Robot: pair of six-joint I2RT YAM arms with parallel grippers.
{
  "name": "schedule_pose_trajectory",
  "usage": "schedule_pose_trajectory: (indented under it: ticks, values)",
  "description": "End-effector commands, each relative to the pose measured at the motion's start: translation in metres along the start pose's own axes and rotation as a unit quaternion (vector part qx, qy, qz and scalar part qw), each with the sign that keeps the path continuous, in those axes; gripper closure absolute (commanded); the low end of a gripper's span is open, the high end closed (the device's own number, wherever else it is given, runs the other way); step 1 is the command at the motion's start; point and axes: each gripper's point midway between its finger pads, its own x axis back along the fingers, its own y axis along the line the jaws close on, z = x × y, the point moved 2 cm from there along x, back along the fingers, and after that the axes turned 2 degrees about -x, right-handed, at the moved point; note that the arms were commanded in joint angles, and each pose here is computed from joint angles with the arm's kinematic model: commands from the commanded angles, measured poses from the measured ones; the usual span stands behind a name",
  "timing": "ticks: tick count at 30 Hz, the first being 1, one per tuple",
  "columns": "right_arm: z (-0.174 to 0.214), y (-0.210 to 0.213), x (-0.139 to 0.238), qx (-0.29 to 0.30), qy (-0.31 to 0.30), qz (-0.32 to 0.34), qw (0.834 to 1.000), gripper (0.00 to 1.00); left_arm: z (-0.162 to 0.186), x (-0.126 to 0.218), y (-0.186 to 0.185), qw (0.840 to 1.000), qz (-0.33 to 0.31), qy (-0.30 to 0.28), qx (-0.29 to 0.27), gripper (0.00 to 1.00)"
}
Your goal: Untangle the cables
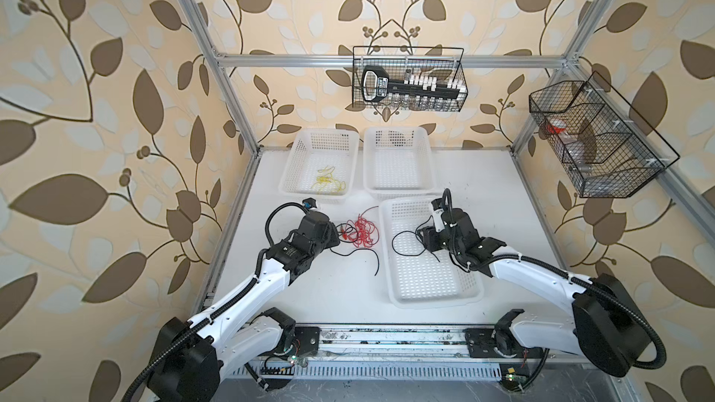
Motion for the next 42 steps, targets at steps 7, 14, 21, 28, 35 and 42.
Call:
schedule_pose_trajectory:
  ticks: [7, 14, 21, 28, 35, 42]
  values:
    - [-0.036, 0.041, 0.020, 0.030, -0.072, -0.065, 0.995, 0.42, 0.008, -0.013, 0.012, 1.000, -0.026, -0.003, -0.009, 0.57]
    - [-0.038, 0.067, 0.019, 0.070, -0.072, -0.088, 0.991, 0.41, 0.017, -0.031, 0.017, 0.999, -0.038, 0.004, -0.023, 0.29]
    - [-0.035, 0.072, 0.014, 0.068, -0.062, -0.096, 0.991, 0.41, 0.018, -0.046, 0.024, 0.997, -0.070, 0.009, -0.035, 0.29]
    - [-0.032, 0.071, 0.012, 0.067, -0.056, -0.096, 0.992, 0.41, 0.018, -0.061, 0.023, 0.997, -0.076, 0.011, -0.025, 0.34]
    - [-0.031, 0.073, 0.011, 0.066, -0.050, -0.103, 0.991, 0.42, 0.007, -0.067, 0.020, 0.997, -0.077, -0.013, -0.024, 0.47]
    - [-0.029, 0.076, 0.008, 0.067, -0.045, -0.108, 0.991, 0.43, -0.003, -0.065, 0.012, 0.997, -0.061, -0.031, -0.028, 0.50]
